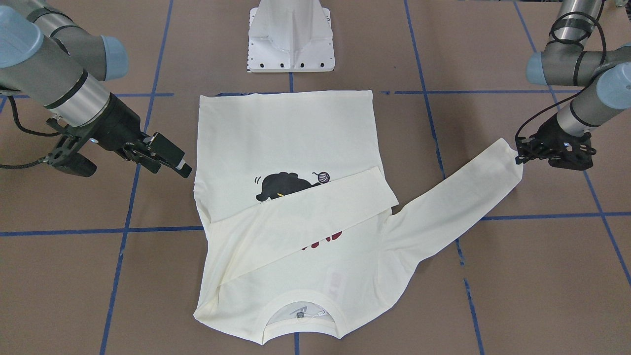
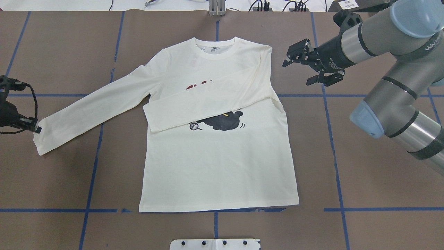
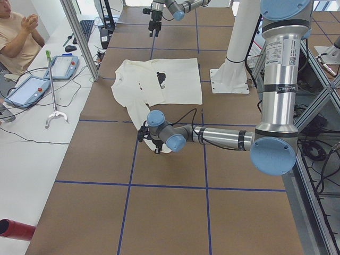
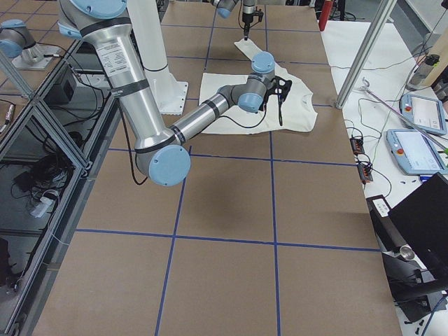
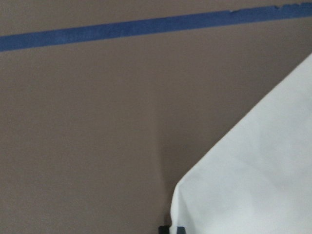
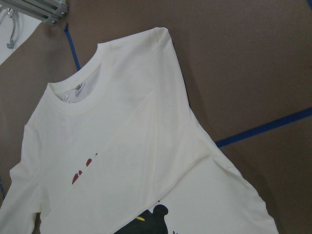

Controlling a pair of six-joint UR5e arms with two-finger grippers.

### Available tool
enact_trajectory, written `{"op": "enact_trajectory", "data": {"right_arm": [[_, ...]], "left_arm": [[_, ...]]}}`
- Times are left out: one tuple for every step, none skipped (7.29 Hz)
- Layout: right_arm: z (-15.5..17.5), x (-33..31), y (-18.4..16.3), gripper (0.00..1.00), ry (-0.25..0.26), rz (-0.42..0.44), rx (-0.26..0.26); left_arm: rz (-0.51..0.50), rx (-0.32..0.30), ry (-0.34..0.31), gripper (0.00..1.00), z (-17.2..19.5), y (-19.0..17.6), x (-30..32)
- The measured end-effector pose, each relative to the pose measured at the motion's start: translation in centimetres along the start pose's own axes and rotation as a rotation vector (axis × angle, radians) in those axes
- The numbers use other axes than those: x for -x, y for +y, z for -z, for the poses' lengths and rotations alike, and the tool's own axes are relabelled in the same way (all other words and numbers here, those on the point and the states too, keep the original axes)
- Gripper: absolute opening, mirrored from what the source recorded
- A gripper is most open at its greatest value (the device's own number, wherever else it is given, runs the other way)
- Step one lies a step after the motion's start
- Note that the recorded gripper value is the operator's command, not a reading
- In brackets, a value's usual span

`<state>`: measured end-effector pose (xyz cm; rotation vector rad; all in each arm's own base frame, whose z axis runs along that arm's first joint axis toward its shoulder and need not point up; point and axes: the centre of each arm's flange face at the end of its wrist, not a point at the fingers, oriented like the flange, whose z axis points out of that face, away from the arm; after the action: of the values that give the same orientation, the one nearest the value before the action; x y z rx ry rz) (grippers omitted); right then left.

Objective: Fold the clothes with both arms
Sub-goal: 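Grasp the sleeve nearest the left gripper and fold it across the chest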

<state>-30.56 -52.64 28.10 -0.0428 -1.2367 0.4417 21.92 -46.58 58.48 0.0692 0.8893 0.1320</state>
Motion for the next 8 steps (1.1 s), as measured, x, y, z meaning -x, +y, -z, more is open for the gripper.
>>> {"op": "enact_trajectory", "data": {"right_arm": [[0.8, -0.7, 0.0, 1.00, -0.001, -0.003, -0.003], [1.6, -1.7, -0.1, 1.00, 0.000, -0.010, -0.009], [2.7, -3.0, -0.7, 1.00, 0.006, -0.010, -0.018], [4.0, -5.2, -2.0, 1.00, 0.020, 0.016, -0.026], [5.6, -8.1, -3.7, 1.00, 0.042, 0.066, -0.033], [7.3, -10.8, -5.1, 1.00, 0.059, 0.118, -0.039], [8.6, -12.2, -5.8, 1.00, 0.063, 0.145, -0.043], [9.3, -12.9, -6.0, 1.00, 0.063, 0.153, -0.046]], "left_arm": [[0.008, -0.009, 0.037, 0.00, 1.9, -0.5, -2.6], [0.050, -0.017, 0.096, 0.00, 4.0, -1.8, -6.2], [0.104, -0.028, 0.160, 0.00, 6.4, -4.0, -11.1], [0.152, -0.034, 0.211, 0.00, 8.9, -7.0, -17.7], [0.181, -0.023, 0.245, 0.00, 10.4, -9.2, -26.2], [0.192, -0.029, 0.254, 0.00, 10.0, -10.4, -35.4], [0.194, -0.044, 0.255, 0.00, 8.4, -11.8, -44.2], [0.183, -0.046, 0.258, 0.00, 6.5, -13.5, -52.1]]}}
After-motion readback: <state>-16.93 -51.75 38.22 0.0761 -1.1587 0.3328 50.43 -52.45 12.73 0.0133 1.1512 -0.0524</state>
